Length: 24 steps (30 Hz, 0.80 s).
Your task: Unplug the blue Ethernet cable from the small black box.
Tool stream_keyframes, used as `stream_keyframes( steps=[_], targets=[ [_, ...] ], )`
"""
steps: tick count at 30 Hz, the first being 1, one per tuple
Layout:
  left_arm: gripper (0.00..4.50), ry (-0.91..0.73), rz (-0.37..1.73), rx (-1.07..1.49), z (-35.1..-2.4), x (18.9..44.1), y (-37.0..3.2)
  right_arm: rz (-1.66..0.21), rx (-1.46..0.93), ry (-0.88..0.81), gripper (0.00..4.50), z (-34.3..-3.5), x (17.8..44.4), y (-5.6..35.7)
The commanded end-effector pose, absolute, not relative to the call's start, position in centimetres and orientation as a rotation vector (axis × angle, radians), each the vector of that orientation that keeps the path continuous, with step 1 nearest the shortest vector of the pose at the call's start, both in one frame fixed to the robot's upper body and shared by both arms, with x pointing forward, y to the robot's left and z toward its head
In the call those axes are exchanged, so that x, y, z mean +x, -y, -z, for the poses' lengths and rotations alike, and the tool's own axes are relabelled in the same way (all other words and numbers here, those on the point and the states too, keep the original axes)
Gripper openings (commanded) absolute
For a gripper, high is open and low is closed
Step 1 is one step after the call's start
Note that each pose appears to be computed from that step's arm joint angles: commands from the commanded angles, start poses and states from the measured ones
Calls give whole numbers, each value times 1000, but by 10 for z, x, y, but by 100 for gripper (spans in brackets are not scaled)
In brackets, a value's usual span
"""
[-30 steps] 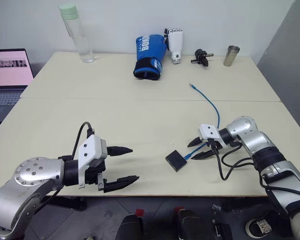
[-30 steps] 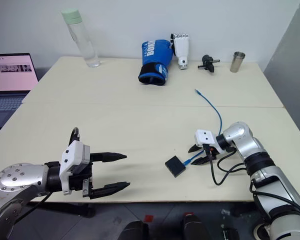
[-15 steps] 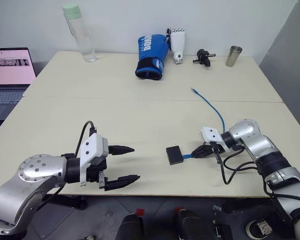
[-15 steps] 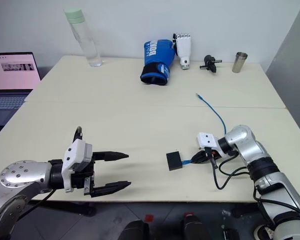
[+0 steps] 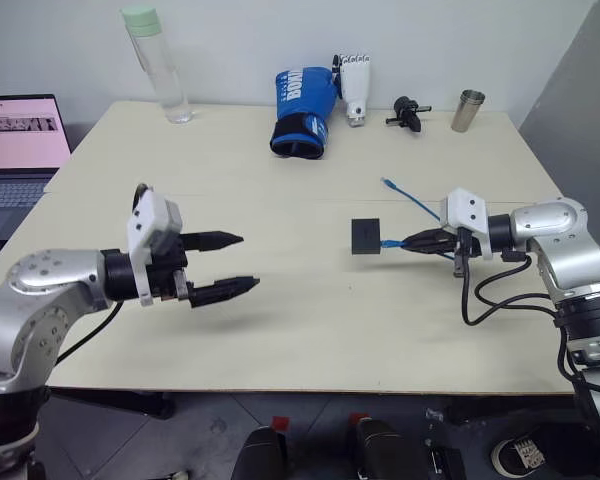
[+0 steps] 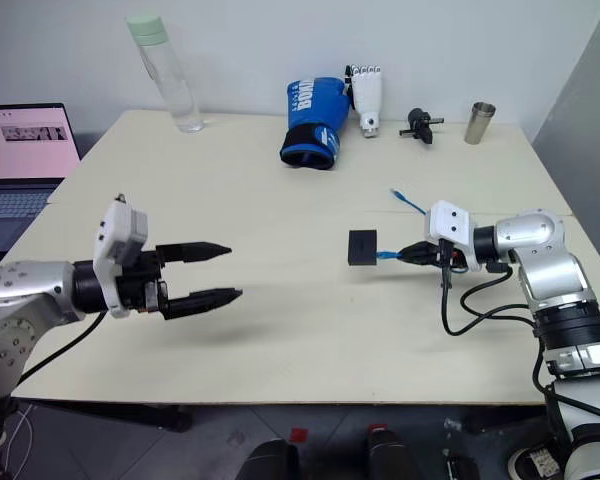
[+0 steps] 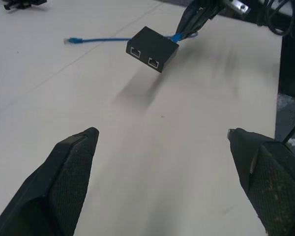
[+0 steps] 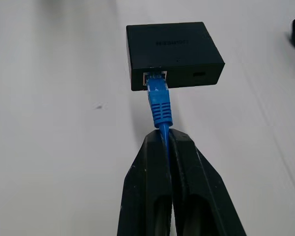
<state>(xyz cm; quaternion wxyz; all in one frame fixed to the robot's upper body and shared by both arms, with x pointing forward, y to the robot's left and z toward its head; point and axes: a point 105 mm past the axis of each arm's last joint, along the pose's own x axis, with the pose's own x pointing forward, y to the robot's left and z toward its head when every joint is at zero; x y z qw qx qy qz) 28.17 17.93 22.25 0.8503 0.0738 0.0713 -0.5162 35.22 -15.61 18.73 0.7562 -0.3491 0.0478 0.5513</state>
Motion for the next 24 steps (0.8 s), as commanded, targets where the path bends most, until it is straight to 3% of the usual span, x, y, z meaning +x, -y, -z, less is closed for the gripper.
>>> stream_keyframes(
  steps=[1,5,11,24],
  targets=[
    [450,-111,1105,-93,-242,301,-166,-1079,-903,129,8,-236,361,147],
    [450,-109,1097,-283,-244,320,-152,-926,-1040,305,8,-250,367,140],
    [450,-60,1147,-320,-252,328,-134,-833,-1124,486,8,-253,356,126],
    [450,-9,1226,-251,-253,356,-101,-774,-1099,649,8,-261,344,105]
  ],
)
